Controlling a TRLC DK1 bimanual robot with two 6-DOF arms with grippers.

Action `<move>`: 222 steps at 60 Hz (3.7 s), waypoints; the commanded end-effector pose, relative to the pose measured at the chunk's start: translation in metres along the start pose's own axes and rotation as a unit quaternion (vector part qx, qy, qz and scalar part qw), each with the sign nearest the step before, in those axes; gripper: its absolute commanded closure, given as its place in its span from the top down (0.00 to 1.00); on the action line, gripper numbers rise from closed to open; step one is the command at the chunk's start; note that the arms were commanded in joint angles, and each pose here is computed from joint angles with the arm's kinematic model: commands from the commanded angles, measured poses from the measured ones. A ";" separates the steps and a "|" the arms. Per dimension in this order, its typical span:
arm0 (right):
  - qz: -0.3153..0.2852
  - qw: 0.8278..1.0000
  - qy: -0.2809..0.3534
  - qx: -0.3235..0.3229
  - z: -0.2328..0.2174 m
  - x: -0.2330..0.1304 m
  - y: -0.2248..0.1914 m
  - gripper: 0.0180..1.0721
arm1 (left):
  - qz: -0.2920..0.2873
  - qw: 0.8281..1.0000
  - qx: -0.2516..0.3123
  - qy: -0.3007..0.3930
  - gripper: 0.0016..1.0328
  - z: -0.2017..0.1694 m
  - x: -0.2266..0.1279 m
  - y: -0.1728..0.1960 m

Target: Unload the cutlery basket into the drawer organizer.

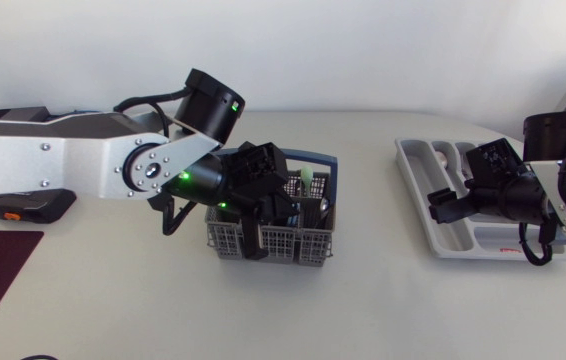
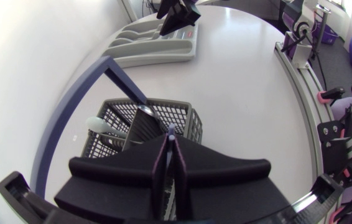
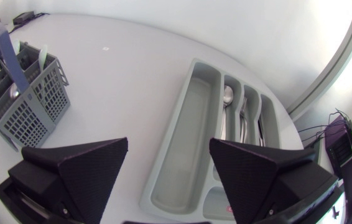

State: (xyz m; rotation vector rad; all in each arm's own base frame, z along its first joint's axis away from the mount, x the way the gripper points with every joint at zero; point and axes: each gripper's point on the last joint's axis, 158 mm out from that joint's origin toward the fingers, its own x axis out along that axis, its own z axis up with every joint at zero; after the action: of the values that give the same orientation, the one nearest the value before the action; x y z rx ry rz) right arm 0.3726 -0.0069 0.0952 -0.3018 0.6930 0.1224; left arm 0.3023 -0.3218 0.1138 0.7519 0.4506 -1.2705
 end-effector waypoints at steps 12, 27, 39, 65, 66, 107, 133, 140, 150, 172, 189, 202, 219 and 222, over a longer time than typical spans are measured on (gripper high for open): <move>0.003 1.000 0.000 -0.013 -0.005 -0.006 0.007 0.90 | -0.008 0.998 -0.044 -0.034 0.03 0.028 -0.029 0.017; 0.011 1.000 -0.014 -0.024 0.004 -0.018 0.017 0.90 | 0.013 0.997 -0.061 -0.051 0.03 0.055 -0.070 0.033; 0.019 0.999 -0.032 -0.033 0.014 -0.034 0.024 0.90 | 0.045 0.993 -0.056 -0.088 0.03 0.086 -0.114 0.036; 0.205 0.973 -0.082 -0.062 0.037 -0.102 0.100 0.89 | 0.005 0.989 -0.073 -0.129 0.03 0.123 -0.144 -0.001; 0.216 0.971 -0.084 -0.065 0.037 -0.105 0.105 0.89 | -0.001 0.989 -0.075 -0.127 0.03 0.122 -0.141 -0.003; 0.413 0.882 -0.119 -0.193 0.032 -0.165 0.233 0.85 | -0.120 0.981 -0.113 -0.103 0.03 0.122 -0.090 -0.045; 0.444 0.866 -0.115 -0.200 0.042 -0.162 0.263 0.42 | -0.158 0.972 -0.128 -0.118 0.03 0.129 -0.096 -0.052; 0.449 0.863 -0.113 -0.202 0.040 -0.161 0.267 0.19 | -0.158 0.971 -0.132 -0.119 0.03 0.127 -0.097 -0.050; 0.457 0.862 -0.102 -0.195 0.035 -0.159 0.269 0.09 | -0.159 0.970 -0.134 -0.123 0.03 0.126 -0.099 -0.048; 0.462 0.864 -0.083 -0.180 0.030 -0.154 0.268 0.06 | -0.146 0.970 -0.145 -0.126 0.33 0.121 -0.103 -0.034; 0.456 0.870 -0.050 -0.182 0.012 -0.144 0.266 0.06 | -0.098 0.967 -0.159 -0.174 0.94 0.145 -0.123 0.004; 0.424 0.889 -0.041 -0.168 0.004 -0.133 0.237 0.06 | -0.013 0.942 -0.222 -0.253 0.94 0.159 -0.162 0.076; 0.339 0.935 -0.038 -0.102 0.006 -0.100 0.156 0.06 | 0.046 0.955 -0.233 -0.176 0.93 0.115 -0.130 0.092; 0.317 0.944 -0.034 -0.086 0.007 -0.091 0.137 0.06 | 0.040 0.966 -0.213 -0.139 0.93 0.108 -0.111 0.075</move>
State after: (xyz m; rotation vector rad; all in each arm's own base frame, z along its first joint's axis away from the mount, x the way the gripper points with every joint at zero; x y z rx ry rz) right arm 0.2715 0.1443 0.1360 -0.2389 0.6665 0.8521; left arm 0.3473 -0.2980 0.3112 0.1210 0.3954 -1.0906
